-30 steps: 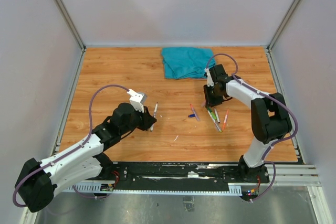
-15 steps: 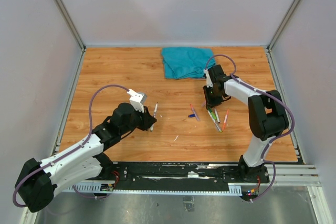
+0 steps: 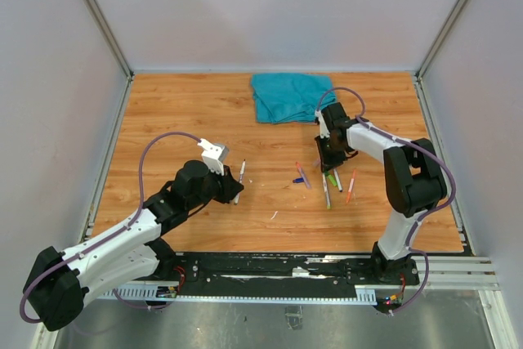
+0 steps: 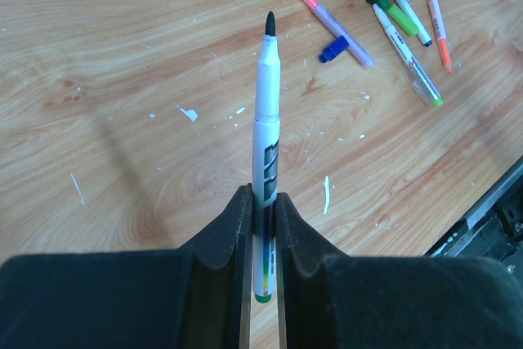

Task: Insert the pens into the pen caps
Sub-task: Pick up the pen cap from the center of the board, then place the pen cap at the center of the board.

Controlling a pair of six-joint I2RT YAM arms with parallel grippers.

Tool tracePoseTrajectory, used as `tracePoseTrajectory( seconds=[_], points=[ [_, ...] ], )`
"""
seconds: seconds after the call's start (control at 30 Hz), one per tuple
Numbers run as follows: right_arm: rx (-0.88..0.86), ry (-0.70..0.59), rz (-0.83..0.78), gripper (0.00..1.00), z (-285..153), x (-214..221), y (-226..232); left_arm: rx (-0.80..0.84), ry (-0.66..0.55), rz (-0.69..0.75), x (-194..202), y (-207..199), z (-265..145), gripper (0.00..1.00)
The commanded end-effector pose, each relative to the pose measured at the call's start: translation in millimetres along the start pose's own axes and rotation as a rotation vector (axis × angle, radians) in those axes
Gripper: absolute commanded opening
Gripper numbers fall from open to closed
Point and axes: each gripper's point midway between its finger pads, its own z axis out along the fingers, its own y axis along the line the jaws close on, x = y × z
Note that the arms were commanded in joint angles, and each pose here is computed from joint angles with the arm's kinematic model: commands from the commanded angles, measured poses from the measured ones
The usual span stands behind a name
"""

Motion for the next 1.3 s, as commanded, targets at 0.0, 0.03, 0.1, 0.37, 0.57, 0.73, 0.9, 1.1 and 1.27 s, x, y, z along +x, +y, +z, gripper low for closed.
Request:
tracePoseTrajectory(
  seconds=[0.0, 0.03, 0.1, 0.37, 0.57, 0.73, 0.9, 1.1, 1.27],
  points=[
    [0.031, 0.009, -0.032, 0.16, -3.5, 0.3, -1.6, 0.015, -0.034, -0.001, -9.6, -4.2, -1.6, 0.01],
    [0.032, -0.001, -0.033, 0.15, -6.0, -1.6, -1.6, 0.014, -0.035, -0.001, -9.9, -4.0, -1.7, 0.0],
    [0.033, -0.031, -0.04, 0.14, -13.4, -7.1, 0.4, 0.014, -0.038, -0.003, -10.9, -4.3, -1.8, 0.0],
    [0.032, -0.123, -0.053, 0.13, -41.5, -20.1, 5.3, 0.017, -0.048, -0.006, -14.6, -5.9, -2.2, 0.01],
    [0.024, -0.122, -0.076, 0.13, -46.3, -14.9, 12.5, 0.013, -0.052, -0.011, -15.7, -5.6, -3.1, 0.01],
    [-0.012, -0.132, -0.126, 0.13, -51.2, -5.2, 36.8, -0.006, -0.075, -0.021, -21.8, -3.8, -8.1, 0.01],
    [-0.057, -0.138, -0.188, 0.14, -54.5, 13.1, 73.5, -0.005, -0.098, -0.026, -31.9, -7.2, -15.7, 0.01],
    [-0.135, -0.136, -0.308, 0.16, -52.3, 42.2, 124.3, 0.002, -0.13, -0.021, -48.0, -13.7, -29.6, 0.01],
    [-0.186, -0.105, -0.505, 0.15, -42.9, 64.3, 149.5, -0.002, -0.189, -0.023, -69.2, -18.9, -50.3, 0.0]
  ],
)
